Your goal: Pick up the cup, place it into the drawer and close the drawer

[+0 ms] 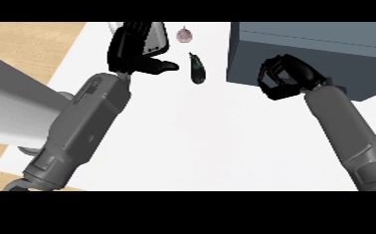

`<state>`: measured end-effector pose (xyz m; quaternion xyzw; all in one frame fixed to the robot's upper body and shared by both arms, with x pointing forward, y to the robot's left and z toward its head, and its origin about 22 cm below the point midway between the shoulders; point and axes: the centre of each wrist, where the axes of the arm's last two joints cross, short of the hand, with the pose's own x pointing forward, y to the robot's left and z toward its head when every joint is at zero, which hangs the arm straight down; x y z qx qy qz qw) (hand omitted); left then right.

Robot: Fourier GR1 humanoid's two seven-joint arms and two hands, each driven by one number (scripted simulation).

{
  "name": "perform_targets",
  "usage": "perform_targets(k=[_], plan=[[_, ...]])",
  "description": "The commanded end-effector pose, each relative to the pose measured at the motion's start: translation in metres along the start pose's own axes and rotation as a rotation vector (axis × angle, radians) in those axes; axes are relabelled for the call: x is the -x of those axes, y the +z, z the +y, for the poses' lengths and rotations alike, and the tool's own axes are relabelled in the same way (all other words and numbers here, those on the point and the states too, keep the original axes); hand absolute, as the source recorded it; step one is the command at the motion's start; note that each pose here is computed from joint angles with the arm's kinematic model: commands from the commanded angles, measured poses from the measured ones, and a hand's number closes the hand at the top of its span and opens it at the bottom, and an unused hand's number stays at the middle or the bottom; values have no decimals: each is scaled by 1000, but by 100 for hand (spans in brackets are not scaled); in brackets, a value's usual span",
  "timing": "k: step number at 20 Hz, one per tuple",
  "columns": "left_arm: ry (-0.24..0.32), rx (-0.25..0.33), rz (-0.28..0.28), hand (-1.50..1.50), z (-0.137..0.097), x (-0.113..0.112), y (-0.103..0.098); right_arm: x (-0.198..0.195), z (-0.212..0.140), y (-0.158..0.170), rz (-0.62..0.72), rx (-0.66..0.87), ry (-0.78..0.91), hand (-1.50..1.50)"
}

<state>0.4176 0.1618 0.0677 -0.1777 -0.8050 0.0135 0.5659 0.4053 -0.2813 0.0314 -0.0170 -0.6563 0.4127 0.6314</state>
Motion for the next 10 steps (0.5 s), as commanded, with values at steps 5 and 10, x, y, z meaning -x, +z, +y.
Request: perform_targets(k=[5, 10], plan=[[19, 20, 3, -150, 6, -3, 4, -51, -92, 6, -8, 259, 82, 150], [43, 35, 6, -150, 1, 2, 8, -50, -98, 14, -6, 243, 66, 150]])
